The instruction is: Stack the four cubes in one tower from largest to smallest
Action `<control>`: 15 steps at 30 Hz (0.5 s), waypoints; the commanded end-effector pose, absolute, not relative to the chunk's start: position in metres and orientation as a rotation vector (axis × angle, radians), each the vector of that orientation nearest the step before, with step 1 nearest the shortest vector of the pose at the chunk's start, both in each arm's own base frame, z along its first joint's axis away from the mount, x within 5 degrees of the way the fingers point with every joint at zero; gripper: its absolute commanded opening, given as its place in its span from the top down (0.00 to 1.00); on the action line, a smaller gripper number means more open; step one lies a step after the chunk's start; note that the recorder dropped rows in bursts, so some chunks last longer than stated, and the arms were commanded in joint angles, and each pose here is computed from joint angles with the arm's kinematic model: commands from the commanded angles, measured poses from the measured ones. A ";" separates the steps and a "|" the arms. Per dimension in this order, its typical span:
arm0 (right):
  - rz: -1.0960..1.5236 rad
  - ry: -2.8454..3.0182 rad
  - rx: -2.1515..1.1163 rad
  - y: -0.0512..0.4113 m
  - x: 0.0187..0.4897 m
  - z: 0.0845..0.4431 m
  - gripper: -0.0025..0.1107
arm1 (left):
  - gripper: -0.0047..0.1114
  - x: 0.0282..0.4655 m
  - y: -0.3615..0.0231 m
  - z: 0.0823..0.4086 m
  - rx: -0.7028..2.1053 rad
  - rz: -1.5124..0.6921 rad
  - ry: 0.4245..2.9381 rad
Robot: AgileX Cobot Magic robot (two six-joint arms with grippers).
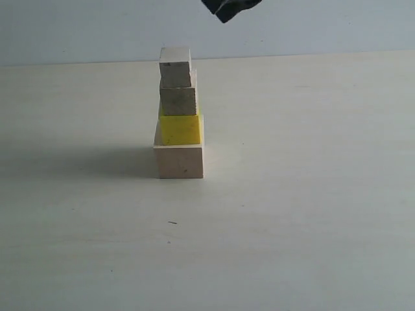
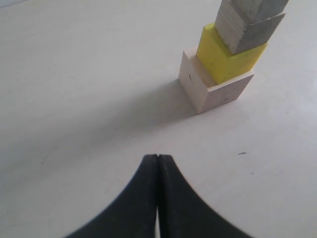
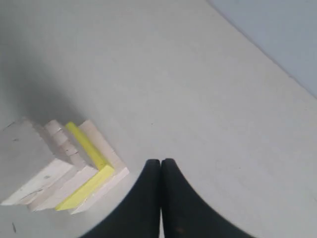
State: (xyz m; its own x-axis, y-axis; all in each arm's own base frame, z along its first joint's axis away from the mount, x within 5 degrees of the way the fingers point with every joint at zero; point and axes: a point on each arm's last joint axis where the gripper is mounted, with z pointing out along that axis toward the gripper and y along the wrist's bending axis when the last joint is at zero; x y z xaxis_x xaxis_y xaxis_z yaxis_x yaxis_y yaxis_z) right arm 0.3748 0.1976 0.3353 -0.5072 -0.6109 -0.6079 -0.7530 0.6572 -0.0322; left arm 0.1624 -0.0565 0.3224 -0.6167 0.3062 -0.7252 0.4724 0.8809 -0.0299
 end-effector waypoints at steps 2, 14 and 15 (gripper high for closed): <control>0.333 2.247 -0.832 0.173 0.359 0.340 0.98 | 0.96 0.161 -0.056 0.324 0.553 -0.286 2.274; 0.314 1.990 -0.464 0.117 0.259 0.329 0.98 | 0.96 0.167 -0.057 0.329 0.485 -0.305 2.198; 0.312 1.975 -0.457 0.113 0.251 0.328 0.98 | 0.96 0.168 -0.058 0.331 0.468 -0.309 2.176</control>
